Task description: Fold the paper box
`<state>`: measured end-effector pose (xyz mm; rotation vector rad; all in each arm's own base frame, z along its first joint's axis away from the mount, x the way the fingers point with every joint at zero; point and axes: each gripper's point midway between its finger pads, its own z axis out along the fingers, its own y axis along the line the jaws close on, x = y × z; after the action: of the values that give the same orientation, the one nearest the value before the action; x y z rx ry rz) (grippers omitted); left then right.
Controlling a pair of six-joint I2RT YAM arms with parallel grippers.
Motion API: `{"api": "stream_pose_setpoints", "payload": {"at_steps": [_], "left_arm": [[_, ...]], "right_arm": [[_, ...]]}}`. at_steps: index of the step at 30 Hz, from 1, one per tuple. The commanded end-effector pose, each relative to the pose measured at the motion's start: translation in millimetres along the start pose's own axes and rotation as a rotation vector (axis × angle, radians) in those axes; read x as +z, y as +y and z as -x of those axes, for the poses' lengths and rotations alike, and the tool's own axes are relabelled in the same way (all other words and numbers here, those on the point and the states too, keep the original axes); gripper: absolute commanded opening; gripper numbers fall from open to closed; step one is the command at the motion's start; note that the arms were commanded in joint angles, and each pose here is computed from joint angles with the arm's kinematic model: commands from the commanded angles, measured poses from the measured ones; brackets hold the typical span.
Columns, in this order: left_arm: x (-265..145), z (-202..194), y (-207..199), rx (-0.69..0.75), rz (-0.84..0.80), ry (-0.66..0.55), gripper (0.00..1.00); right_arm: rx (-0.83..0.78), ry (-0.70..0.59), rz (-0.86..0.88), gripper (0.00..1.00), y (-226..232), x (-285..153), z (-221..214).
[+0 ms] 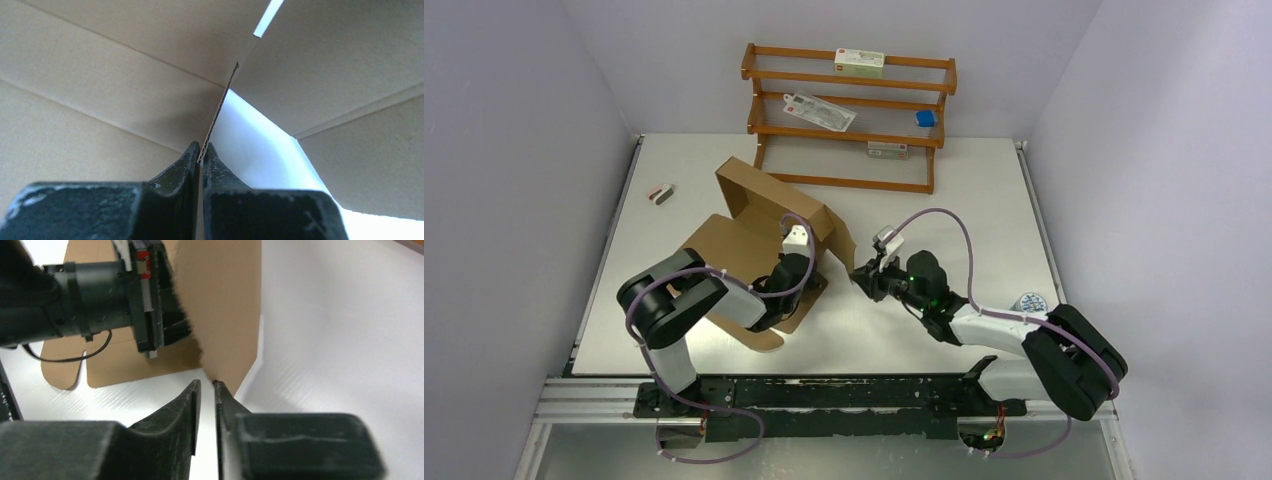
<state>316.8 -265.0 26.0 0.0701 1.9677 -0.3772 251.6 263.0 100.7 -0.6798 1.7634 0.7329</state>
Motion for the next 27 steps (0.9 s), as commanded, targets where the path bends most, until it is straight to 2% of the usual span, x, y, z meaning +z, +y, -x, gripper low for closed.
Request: {"api": "stream_pose_setpoints", "payload": {"at_steps": [1, 3, 11, 16, 20, 27], "left_arm": [[-0.5, 7.4, -2.4, -0.032, -0.064, 0.0, 0.05], [-0.9, 6.6, -1.9, -0.023, -0.074, 0.007, 0.05], [-2.5, 3.1, -5.8, -0.011, -0.121, 0.038, 0.05], [-4.1, -0.1, -9.1, -0.009, -0.144, 0.053, 0.05], [-5.1, -1.0, -12.0, -0.006, -0.161, 0.061, 0.05], [-4.1, -4.8, -17.1, 0.001, -0.189, 0.076, 0.05]], "right_arm": [[-0.058, -0.054, 0.063, 0.25, 11.8, -0.7, 21.6], [-0.078, -0.048, 0.044, 0.32, 6.2, -3.9, 24.7], [-0.13, -0.089, 0.025, 0.49, -15.5, -25.2, 71.0], [-0.047, -0.151, -0.123, 0.5, -73.2, -36.5, 97.4], [-0.01, -0.149, -0.218, 0.51, -112.0, -32.6, 97.5], [-0.021, -0.054, -0.058, 0.51, -108.2, 10.9, 67.2]]}}
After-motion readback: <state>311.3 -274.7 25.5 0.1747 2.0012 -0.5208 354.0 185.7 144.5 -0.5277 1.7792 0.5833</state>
